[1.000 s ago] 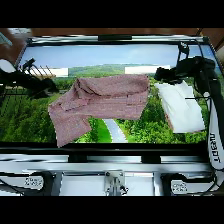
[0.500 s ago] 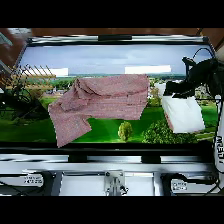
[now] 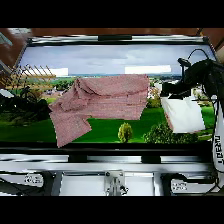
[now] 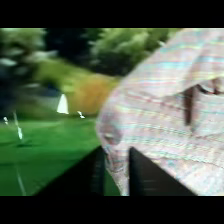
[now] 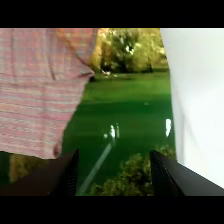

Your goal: Fold the shirts.

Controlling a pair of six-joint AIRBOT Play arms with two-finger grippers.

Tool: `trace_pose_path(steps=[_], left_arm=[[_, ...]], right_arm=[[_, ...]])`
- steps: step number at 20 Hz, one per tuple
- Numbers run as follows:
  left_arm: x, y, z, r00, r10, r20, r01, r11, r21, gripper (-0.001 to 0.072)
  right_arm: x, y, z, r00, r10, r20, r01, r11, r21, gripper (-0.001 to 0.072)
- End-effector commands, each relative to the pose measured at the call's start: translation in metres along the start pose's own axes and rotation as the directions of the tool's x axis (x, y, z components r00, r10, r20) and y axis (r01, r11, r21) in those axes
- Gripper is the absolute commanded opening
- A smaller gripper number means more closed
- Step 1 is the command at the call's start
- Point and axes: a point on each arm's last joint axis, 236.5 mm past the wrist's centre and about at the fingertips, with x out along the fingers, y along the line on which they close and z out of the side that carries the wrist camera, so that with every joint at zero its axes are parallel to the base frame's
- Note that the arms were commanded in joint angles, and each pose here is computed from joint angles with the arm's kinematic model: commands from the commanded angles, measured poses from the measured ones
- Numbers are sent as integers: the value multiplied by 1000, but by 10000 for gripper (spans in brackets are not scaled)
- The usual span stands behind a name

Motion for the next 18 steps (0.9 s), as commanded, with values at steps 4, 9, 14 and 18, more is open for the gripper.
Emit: trace_pose_path(steps=[4, 9, 14, 18], left_arm=[[3, -10, -19, 996, -31, -82, 36, 997, 64, 26], [-3, -13, -17, 997, -32, -69, 37, 997, 73, 27], [-11, -17, -14, 998, -32, -47, 36, 996, 85, 27], [-14, -19, -15, 999, -33, -43, 37, 995, 90, 26]], right_arm=[[61, 35, -91, 906, 286, -314, -228, 951, 209, 536], [98, 72, -91, 931, 266, -251, -242, 963, 121, 536], [121, 96, -81, 944, 270, -190, -247, 959, 136, 536], [139, 111, -92, 927, 292, -234, -261, 953, 154, 536]])
